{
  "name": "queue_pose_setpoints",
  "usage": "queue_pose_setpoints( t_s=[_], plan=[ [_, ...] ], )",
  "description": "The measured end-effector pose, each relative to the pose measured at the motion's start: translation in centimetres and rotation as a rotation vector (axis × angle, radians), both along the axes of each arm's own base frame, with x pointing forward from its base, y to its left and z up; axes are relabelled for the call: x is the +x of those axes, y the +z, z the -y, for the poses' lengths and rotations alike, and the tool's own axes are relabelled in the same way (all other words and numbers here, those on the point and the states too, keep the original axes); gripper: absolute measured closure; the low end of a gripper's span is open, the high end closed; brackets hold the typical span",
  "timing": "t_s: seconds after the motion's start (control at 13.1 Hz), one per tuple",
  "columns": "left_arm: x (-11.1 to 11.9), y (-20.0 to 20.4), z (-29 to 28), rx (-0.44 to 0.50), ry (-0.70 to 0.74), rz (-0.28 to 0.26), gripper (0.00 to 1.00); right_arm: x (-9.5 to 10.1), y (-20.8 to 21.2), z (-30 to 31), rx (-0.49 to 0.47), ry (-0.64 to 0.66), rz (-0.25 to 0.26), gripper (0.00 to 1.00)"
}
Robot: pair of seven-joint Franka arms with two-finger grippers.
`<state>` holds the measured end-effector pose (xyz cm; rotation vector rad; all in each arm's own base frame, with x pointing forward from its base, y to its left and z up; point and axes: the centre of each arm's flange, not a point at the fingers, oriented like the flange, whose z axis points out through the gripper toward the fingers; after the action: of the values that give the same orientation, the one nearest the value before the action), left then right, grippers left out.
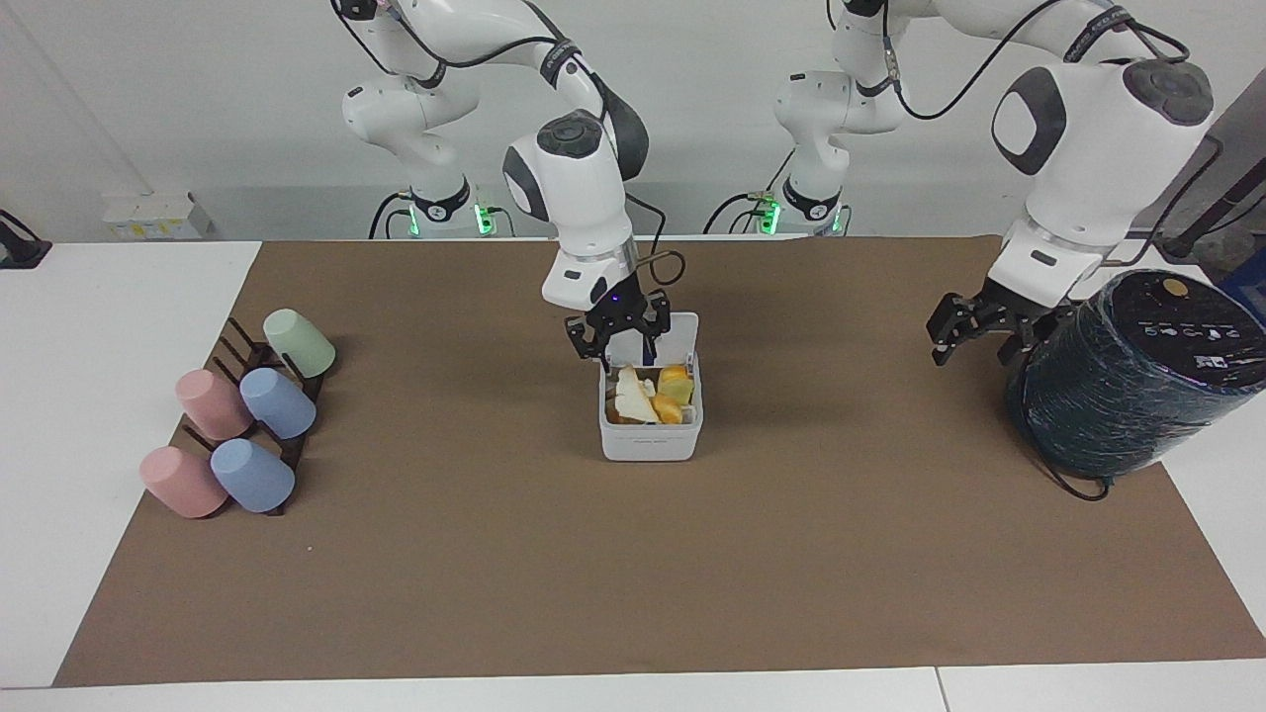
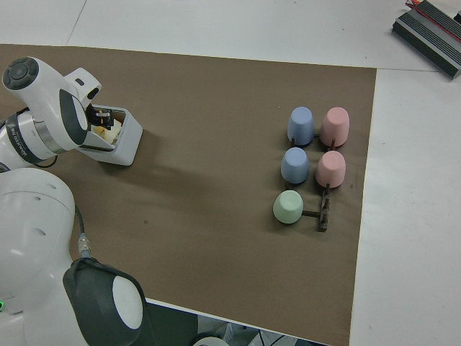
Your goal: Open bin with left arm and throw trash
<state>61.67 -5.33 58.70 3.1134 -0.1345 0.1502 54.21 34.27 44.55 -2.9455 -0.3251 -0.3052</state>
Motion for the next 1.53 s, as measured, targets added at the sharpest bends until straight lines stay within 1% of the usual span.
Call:
queue_pose_setpoints(
  t_s=[0.08,0.15,0.23,0.31,0.38,0.46,0.54,0.69,1.07,1.22,1.38,1.53],
  plan=[
    [-0.3,0.5,0.0,0.002,-0.002,0.0,0.11,0.4,0.3,0.4,0.001,-0.009,0.005,0.01],
    [-0.5,0.7,0.0,0.007,-0.003,-0.001,0.1,0.9,0.6,1.2,0.002,-0.024,0.009,0.0],
    [-0.5,0.7,0.0,0.016,-0.005,-0.001,0.1,1.6,1.2,2.9,0.001,-0.051,0.009,0.0],
    [-0.6,0.7,0.0,0.023,-0.007,-0.001,0.06,2.5,2.0,5.3,-0.003,-0.09,0.004,0.0],
    [-0.6,0.5,0.0,0.025,-0.009,-0.004,0.06,3.5,2.9,8.4,-0.006,-0.139,0.0,0.0],
    [-0.6,0.5,0.1,0.026,-0.01,-0.005,0.0,4.3,4.0,11.4,-0.006,-0.187,0.002,0.0],
    [-0.6,0.5,0.2,0.026,-0.012,-0.005,0.0,4.8,5.0,14.3,-0.006,-0.232,0.002,0.0],
    [-0.6,0.4,0.2,0.027,-0.013,-0.008,0.0,5.3,6.7,19.3,-0.013,-0.308,-0.002,0.0],
    [-0.7,0.3,0.1,0.028,-0.012,-0.008,0.0,4.7,10.8,29.6,-0.083,-0.448,-0.005,0.0],
    [-0.7,0.3,0.1,0.028,-0.011,-0.006,0.0,4.3,12.7,32.2,-0.097,-0.49,-0.044,0.0],
    [-0.7,0.4,0.1,0.028,-0.012,-0.006,0.0,3.3,13.9,32.7,-0.11,-0.497,-0.089,0.0],
    [-0.7,0.4,0.4,0.028,-0.016,-0.006,0.0,2.1,14.1,32.8,-0.13,-0.495,-0.151,0.0]
  ],
)
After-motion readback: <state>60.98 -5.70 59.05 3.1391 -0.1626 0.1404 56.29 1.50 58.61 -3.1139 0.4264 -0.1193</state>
